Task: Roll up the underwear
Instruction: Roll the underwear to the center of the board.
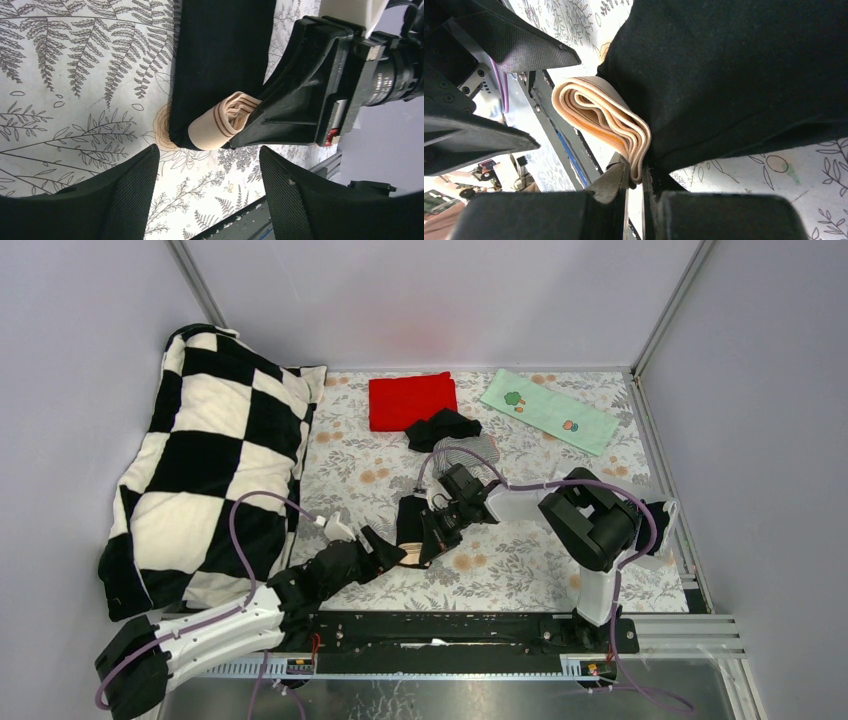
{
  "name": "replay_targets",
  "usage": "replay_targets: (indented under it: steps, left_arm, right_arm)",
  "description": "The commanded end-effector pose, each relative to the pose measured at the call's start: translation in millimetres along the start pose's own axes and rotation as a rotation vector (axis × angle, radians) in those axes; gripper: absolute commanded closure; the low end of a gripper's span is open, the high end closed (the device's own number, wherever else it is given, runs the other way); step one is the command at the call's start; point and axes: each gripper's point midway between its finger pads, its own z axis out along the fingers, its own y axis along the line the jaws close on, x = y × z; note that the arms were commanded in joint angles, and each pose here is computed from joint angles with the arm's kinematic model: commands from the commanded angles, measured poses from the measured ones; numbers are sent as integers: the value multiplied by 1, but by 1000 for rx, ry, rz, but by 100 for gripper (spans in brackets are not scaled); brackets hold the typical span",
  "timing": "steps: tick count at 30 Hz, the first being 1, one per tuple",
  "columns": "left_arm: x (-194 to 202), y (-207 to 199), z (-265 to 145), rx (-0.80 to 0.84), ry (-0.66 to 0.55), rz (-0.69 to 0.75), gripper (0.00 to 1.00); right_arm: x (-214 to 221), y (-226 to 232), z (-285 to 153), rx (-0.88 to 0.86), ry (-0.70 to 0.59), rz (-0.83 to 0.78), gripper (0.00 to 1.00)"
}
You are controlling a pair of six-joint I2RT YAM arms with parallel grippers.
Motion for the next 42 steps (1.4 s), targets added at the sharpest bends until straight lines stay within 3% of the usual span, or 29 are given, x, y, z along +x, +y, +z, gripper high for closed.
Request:
replay_targets:
  steps: [1,17,34,42]
  left_arm:
    - [-5,2,6,14,-36,31,24]
    - [0,14,18,-6,-26,91,36]
    - [8,21,29,-14,19,134,38]
    - [11,38,35,-102,38,130,57]
  right_arm:
    - [13,-17,0,71,57,96,100]
    - [12,-21,-1,80,61,118,100]
    - [9,-21,-1,78,61,116,100]
    - [8,-21,-1,71,57,111,100]
